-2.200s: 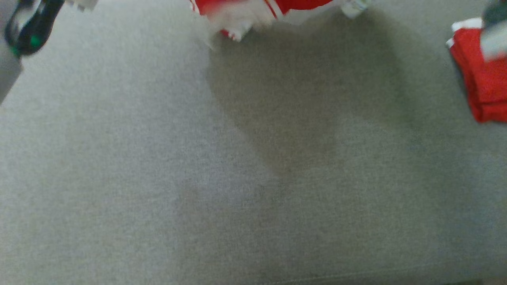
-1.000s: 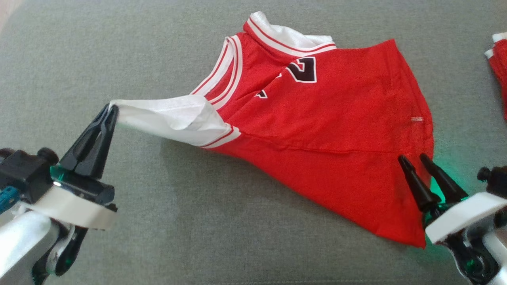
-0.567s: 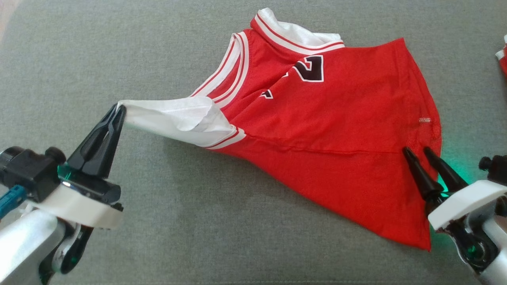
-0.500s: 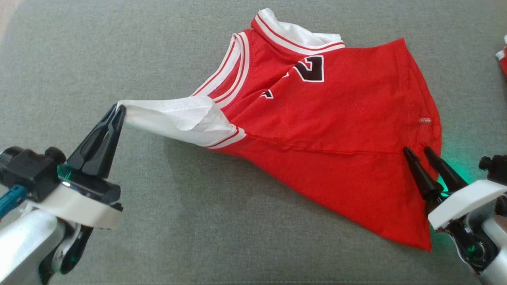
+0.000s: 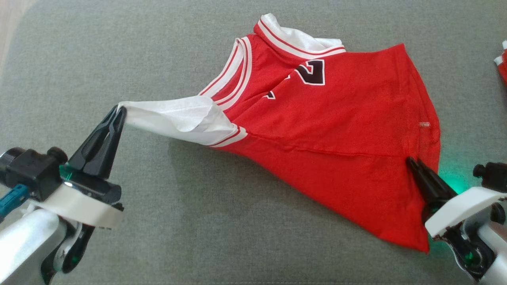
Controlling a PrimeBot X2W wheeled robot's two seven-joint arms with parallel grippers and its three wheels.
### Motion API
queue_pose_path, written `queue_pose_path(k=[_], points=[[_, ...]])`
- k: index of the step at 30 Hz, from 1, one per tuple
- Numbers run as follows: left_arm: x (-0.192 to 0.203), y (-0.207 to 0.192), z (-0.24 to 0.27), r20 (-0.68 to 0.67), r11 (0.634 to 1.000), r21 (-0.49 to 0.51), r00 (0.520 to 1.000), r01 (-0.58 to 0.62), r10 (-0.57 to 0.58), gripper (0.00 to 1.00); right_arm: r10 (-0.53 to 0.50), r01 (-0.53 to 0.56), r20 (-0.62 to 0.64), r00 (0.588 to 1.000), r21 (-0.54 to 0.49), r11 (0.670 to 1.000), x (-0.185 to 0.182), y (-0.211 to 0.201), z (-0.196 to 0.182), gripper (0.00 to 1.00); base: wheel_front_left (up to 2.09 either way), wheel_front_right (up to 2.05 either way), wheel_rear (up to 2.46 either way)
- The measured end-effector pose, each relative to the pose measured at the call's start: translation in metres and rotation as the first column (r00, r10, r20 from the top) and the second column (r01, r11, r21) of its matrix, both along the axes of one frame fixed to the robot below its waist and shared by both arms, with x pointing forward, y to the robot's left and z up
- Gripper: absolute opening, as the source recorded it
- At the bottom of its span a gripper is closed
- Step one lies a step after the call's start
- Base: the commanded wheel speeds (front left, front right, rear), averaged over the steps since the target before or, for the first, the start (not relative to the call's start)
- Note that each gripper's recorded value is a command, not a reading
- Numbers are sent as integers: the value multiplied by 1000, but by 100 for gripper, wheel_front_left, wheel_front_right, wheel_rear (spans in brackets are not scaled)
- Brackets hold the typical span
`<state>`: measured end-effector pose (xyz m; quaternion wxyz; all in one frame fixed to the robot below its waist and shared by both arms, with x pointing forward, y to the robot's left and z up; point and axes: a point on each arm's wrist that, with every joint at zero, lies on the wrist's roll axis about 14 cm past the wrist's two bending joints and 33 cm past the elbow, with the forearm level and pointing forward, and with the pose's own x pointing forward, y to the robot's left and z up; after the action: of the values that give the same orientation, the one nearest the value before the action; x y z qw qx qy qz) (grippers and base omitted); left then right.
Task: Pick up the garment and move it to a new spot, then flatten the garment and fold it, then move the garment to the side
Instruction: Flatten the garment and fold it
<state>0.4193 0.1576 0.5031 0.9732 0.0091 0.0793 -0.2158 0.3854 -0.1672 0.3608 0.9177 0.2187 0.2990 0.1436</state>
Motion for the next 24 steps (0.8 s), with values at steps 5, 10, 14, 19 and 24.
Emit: queue_pose_path(k=[5, 10, 14, 19, 24], points=[[-2, -1, 5, 12, 1000, -8, 1000, 3, -3, 0, 1, -1, 22, 1000, -16, 1000, -1, -4, 3, 0, 0, 0, 0], [-6, -4, 20, 63, 1000, 0, 998, 18, -18, 0, -22, 25, 119, 993, -23, 999, 10, -12, 28, 0, 0, 0, 0], [-6, -9, 53, 174, 999, 11, 984, 38, -39, 0, -31, 43, 261, 965, -40, 998, 27, -25, 72, 0, 0, 0, 0], [-4, -18, 122, 382, 997, 27, 921, 69, -74, 0, -26, 72, 490, 871, -76, 994, 42, -45, 154, 0, 0, 0, 0], [-14, -29, 202, 596, 993, 65, 795, 93, -114, 0, 9, 100, 696, 718, -116, 988, 35, -61, 246, 0, 0, 0, 0]])
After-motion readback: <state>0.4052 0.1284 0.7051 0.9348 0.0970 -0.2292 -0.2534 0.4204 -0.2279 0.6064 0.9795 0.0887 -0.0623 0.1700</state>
